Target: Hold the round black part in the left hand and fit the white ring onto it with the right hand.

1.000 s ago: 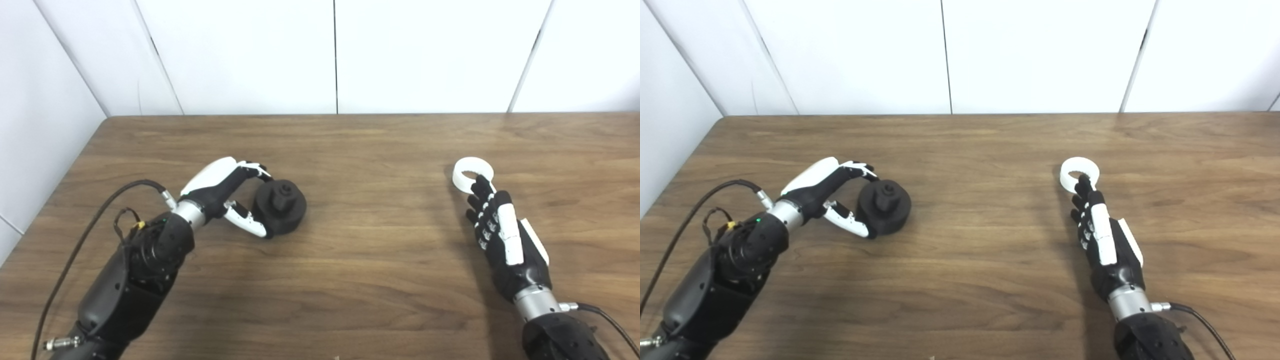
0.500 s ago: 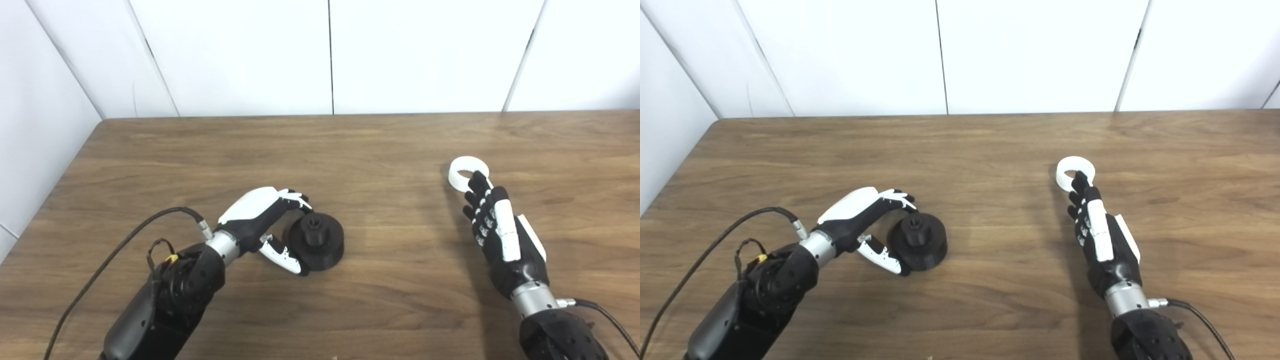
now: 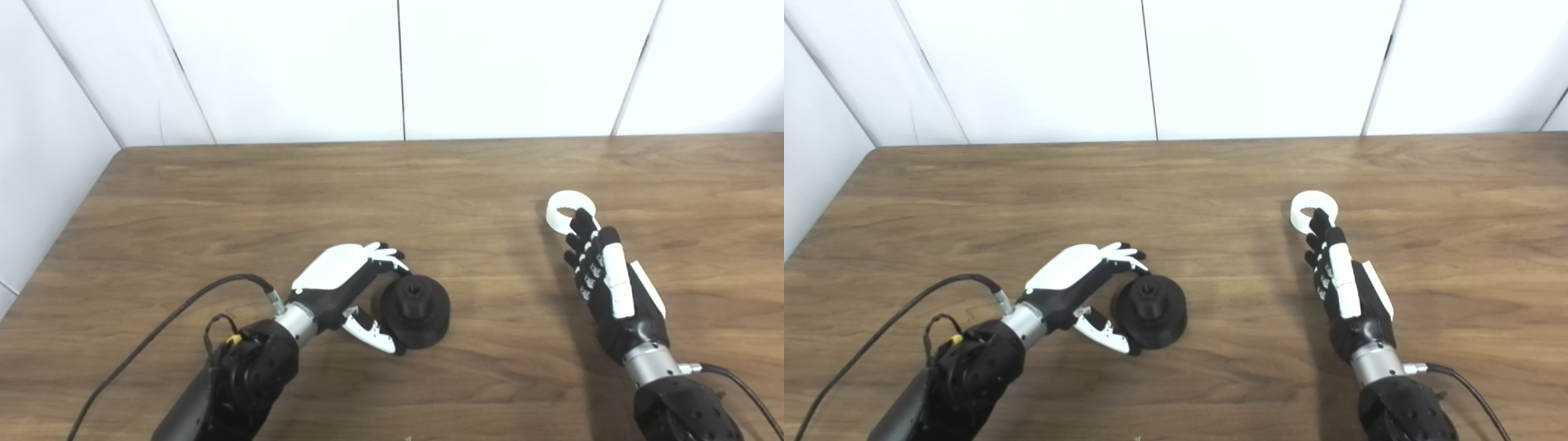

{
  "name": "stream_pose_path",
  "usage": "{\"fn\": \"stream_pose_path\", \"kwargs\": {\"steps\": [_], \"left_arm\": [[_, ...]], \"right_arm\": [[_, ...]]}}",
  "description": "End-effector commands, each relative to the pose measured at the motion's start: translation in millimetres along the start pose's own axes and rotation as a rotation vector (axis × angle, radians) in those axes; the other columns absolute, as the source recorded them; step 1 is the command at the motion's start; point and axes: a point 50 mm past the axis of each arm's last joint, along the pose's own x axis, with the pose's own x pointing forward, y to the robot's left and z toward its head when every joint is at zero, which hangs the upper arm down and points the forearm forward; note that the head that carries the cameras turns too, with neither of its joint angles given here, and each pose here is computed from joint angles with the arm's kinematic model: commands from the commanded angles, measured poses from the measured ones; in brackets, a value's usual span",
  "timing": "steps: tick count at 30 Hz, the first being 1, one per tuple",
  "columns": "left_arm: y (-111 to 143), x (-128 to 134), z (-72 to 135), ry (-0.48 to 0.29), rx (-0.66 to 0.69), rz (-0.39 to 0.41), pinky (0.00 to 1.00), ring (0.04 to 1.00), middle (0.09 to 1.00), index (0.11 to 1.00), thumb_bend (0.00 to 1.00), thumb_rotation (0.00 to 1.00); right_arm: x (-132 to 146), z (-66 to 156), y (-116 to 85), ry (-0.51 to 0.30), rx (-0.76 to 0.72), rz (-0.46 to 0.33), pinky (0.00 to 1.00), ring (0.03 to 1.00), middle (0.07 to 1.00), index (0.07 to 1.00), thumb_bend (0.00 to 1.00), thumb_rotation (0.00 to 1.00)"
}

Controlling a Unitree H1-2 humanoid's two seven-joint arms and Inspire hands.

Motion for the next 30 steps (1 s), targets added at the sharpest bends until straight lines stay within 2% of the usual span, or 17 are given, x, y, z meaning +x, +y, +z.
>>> {"fn": "stream_pose_path", "kwargs": {"steps": [1,6,9,11,12,14,16,19,23,26,30], "left_arm": [[-4.8,-0.3,8.2,-0.038,0.006,-0.025,0.9,0.983,0.921,0.689,0.83,0.22],[-11.9,-0.5,17.4,-0.059,0.001,-0.031,0.91,0.985,0.922,0.696,0.83,0.23],[-13.2,-0.9,19.4,-0.062,0.0,-0.034,0.92,0.988,0.922,0.7,0.83,0.25],[-13.0,-1.0,19.5,-0.061,-0.003,-0.035,0.91,0.987,0.92,0.697,0.83,0.24],[-13.0,-1.0,19.4,-0.06,-0.003,-0.036,0.92,0.987,0.919,0.698,0.83,0.24],[-12.8,-1.1,18.8,-0.056,-0.002,-0.036,0.93,0.989,0.92,0.698,0.83,0.24],[-12.7,-1.0,17.9,-0.055,0.005,-0.036,0.93,0.99,0.92,0.699,0.83,0.24],[-12.8,-1.4,15.1,-0.055,0.007,-0.036,0.92,0.989,0.92,0.703,0.83,0.24],[-12.3,-0.9,12.8,-0.05,0.003,-0.035,0.92,0.988,0.92,0.7,0.83,0.23],[-11.5,-1.0,12.2,-0.05,0.001,-0.034,0.91,0.988,0.922,0.7,0.83,0.22],[-10.6,-1.3,11.5,-0.05,0.001,-0.032,0.91,0.986,0.921,0.699,0.83,0.23]], "right_arm": [[0.4,16.0,4.3,-0.073,0.009,0.008,1.0,1.0,1.0,1.0,0.62,1.0],[0.5,18.0,3.4,-0.079,0.006,0.001,1.0,1.0,1.0,1.0,0.61,1.0],[1.5,22.1,0.9,-0.104,-0.018,-0.028,1.0,1.0,0.99,0.994,0.59,1.0],[4.0,29.8,-3.4,-0.136,-0.098,-0.096,0.94,0.967,0.937,0.919,0.57,0.9],[6.3,34.8,-6.2,-0.158,-0.163,-0.133,0.87,0.928,0.907,0.877,0.58,0.78],[13.8,49.5,-14.1,-0.213,-0.355,-0.204,0.82,0.88,0.868,0.809,0.63,0.57],[22.4,62.3,-20.8,-0.265,-0.513,-0.259,0.78,0.85,0.841,0.761,0.7,0.46],[40.9,86.8,-30.4,-0.339,-0.698,-0.292,0.78,0.854,0.838,0.726,0.74,0.37],[74.9,121.4,-42.3,-0.393,-0.899,-0.316,0.84,0.895,0.849,0.707,0.81,0.31],[109.7,135.2,-54.8,-0.365,-1.02,-0.302,0.88,0.905,0.847,0.681,0.85,0.26],[135.1,137.9,-63.8,-0.302,-1.119,-0.265,0.87,0.92,0.847,0.671,0.88,0.26]]}}
